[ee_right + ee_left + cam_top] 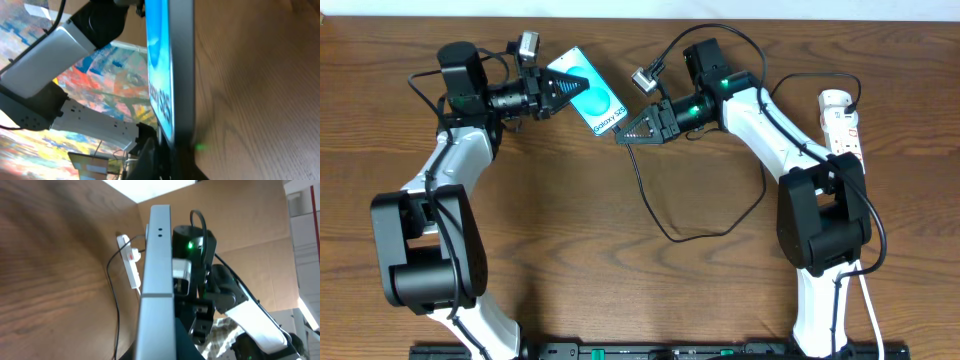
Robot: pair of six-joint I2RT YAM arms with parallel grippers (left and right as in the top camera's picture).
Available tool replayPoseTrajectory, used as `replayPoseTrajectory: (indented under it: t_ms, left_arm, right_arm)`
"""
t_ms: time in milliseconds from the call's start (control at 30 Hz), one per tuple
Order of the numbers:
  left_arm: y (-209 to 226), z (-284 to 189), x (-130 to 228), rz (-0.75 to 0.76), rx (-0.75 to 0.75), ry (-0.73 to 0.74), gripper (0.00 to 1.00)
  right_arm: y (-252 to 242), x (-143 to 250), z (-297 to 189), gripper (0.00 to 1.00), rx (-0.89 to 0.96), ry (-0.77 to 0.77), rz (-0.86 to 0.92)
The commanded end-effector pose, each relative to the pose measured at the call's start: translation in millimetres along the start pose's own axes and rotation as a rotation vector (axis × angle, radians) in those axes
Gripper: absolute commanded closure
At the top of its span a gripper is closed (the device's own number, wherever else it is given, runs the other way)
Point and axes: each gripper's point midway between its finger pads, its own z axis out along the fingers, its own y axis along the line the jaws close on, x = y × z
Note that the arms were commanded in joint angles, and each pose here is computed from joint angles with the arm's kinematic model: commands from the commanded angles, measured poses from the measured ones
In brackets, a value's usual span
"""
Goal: Plug charger to phone and switch on socket
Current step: 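Open the right gripper and pull it back from the phone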
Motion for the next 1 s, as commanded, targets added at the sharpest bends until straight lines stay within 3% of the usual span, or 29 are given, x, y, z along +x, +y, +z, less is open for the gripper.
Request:
replayPoseTrajectory:
  t_ms: [0,133,300,333,400,467,700,967]
  left_arm:
    - [-18,12,22,0.052,0.077,0.112,0.93]
    - [-18,12,22,0.052,0.077,0.112,0.93]
    - [-18,12,22,0.052,0.077,0.111,0.93]
    - [-18,12,22,0.052,0.077,0.111,0.93]
    - [-18,12,22,0.052,0.077,0.111,0.93]
    - [-18,12,22,0.052,0.077,0.111,0.93]
    - [-17,12,22,0.052,0.076,0.110,0.93]
    - [-16,6,18,0.051,0.071,0.095,0.93]
  right_arm:
    - [15,-10,-11,0.88,-0.040,-0.019,-0.047]
    - [15,-10,-11,0.81,-0.040,-0.019,-0.046]
    - [15,-10,-11,0.59,-0.040,-0.019,-0.047]
    - [15,-10,-11,0.50,-0.040,-0.019,-0.047]
    - [15,-10,-10,0.18,-0.040,-0.019,-0.047]
    - [15,-10,-10,0.01,-0.040,-0.019,-0.047]
    - [13,-10,-11,0.01,-0.031,-0.021,-0.047]
    - [-13,-14,-22,0.01,0.114,-0.055,0.004]
